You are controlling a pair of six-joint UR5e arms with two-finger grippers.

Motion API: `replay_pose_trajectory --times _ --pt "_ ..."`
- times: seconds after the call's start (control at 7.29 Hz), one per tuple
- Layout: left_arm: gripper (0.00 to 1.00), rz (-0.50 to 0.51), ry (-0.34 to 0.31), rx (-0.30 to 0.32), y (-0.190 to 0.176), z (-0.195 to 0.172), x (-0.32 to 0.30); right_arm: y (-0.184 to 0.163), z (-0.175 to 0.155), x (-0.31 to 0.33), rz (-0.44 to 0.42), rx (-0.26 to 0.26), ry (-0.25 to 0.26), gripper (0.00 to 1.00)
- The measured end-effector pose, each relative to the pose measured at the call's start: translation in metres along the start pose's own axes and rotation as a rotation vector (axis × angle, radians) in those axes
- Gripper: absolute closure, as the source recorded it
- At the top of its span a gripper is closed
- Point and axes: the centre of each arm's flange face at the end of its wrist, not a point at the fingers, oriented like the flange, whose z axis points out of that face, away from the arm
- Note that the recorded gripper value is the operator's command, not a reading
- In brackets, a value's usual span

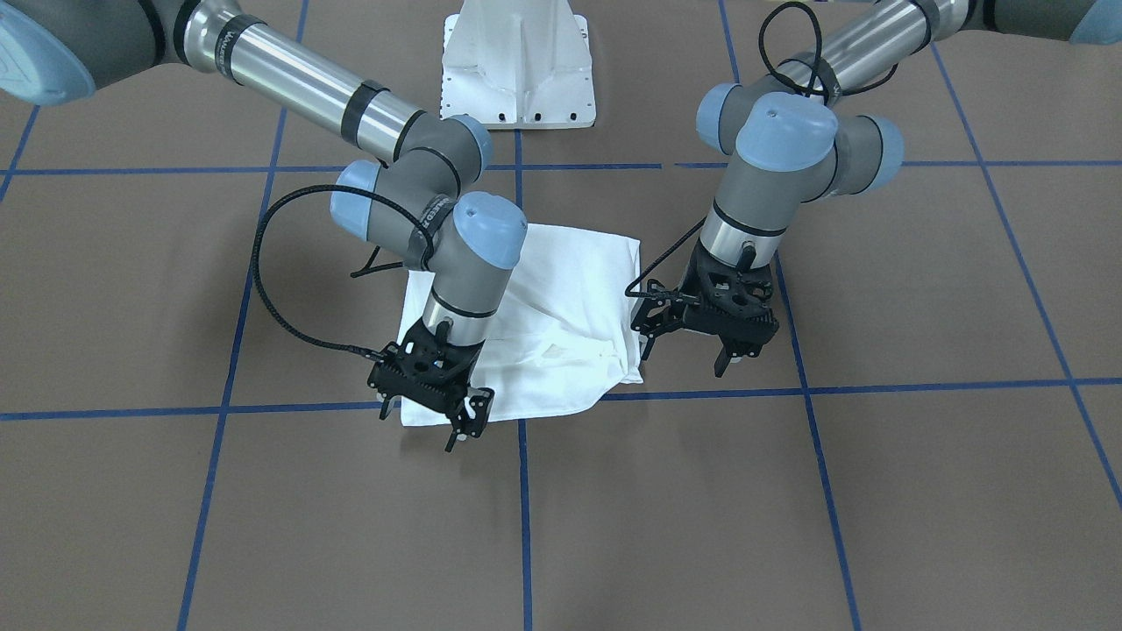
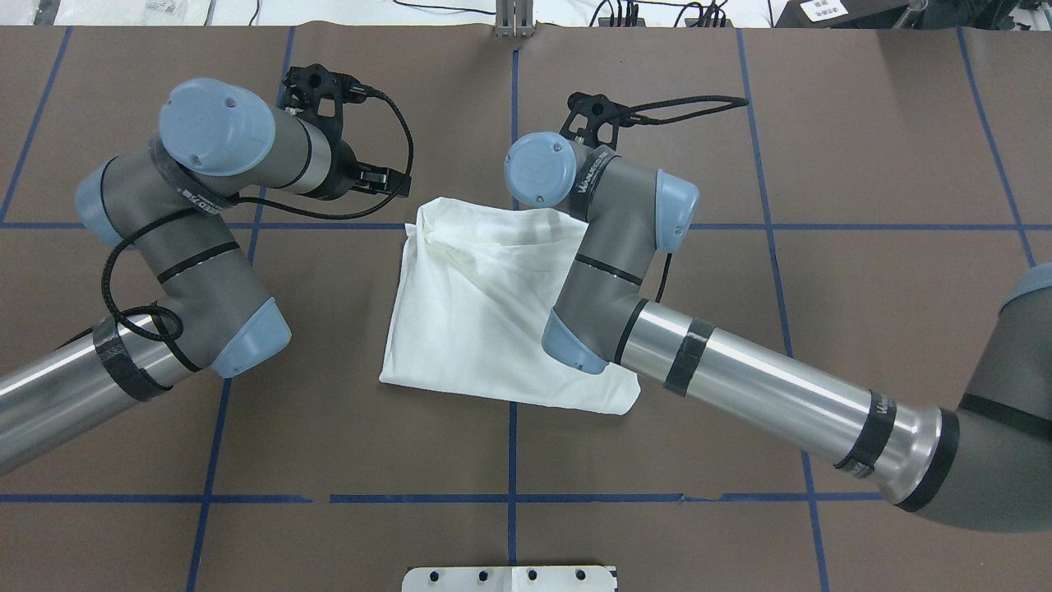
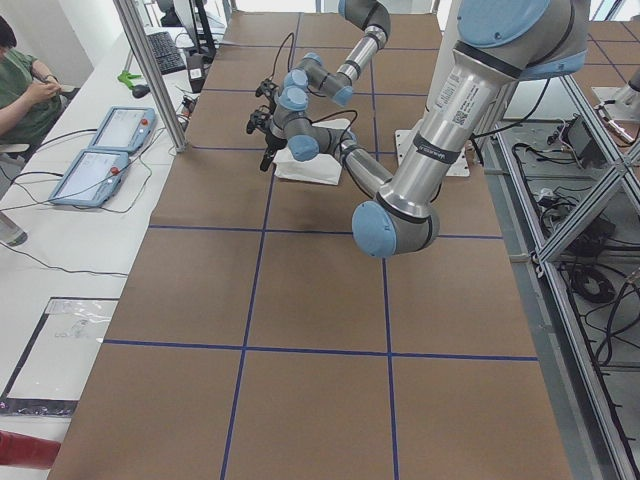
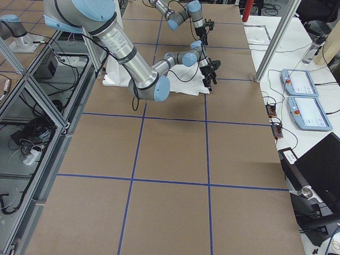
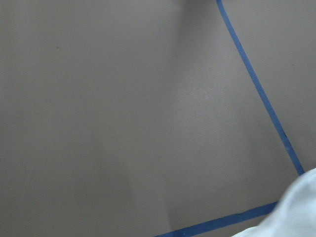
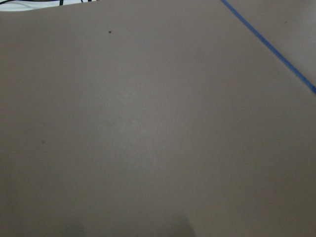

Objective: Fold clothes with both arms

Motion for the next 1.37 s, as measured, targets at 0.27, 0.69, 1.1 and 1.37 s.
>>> replay_pose_trajectory --times 0.27,0.69,1.1,1.37 --pt "0.00 -0.035 0.014 -0.028 0.020 0.010 0.020 -0.032 -0.011 0.005 -0.011 -0.038 -0.027 0.00" --pt "0.00 -0.078 0.023 -0.052 0.052 0.025 0.053 -0.035 -0.031 0.007 -0.006 -0.076 -0.094 0.00" --pt "0.00 -0.053 -0.012 -0.051 0.084 0.047 0.074 -0.033 -0.028 0.012 -0.006 -0.078 -0.111 0.00" --pt "0.00 -0.084 -0.074 -0.020 0.064 0.074 0.074 -0.033 -0.028 0.014 -0.006 -0.079 -0.112 0.00"
